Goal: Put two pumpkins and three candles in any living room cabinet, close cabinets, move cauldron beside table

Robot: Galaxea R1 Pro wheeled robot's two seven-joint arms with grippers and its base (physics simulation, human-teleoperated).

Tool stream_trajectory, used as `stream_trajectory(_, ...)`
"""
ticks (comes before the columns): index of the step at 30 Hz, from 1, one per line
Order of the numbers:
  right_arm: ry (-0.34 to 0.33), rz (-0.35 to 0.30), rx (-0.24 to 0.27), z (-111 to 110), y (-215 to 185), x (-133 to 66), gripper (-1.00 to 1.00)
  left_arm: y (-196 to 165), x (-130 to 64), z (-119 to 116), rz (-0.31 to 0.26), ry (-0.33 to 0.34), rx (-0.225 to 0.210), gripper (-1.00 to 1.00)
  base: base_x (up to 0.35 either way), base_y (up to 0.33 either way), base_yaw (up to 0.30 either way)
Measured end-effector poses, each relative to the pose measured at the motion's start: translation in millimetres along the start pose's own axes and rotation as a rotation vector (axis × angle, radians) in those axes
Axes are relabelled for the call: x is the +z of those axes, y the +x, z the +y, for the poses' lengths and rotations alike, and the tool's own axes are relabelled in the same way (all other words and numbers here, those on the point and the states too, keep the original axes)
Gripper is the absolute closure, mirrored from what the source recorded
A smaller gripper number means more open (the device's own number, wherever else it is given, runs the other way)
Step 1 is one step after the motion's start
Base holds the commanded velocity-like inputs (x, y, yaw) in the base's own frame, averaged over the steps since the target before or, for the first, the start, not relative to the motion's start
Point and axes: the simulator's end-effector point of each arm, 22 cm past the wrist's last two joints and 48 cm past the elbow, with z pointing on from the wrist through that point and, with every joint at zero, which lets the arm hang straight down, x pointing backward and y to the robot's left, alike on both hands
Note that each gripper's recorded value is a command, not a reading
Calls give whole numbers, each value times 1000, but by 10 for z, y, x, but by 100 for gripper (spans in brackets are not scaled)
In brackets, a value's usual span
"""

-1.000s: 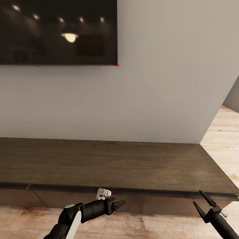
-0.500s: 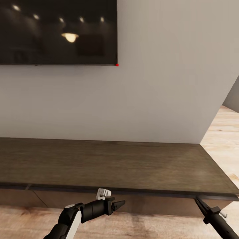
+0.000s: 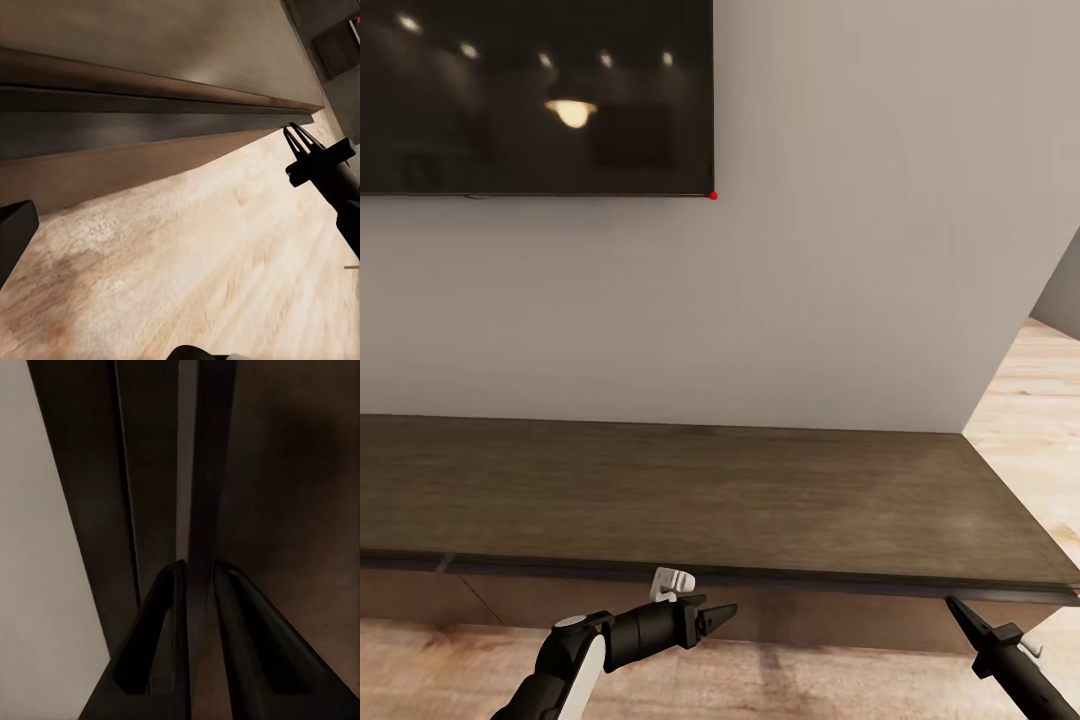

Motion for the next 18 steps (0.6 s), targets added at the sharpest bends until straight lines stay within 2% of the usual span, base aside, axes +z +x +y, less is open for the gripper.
stream_trajectory(18,1,0,4,-2,-1,2,100,-5,0,0,-2,0,2,-100,-9,0,0)
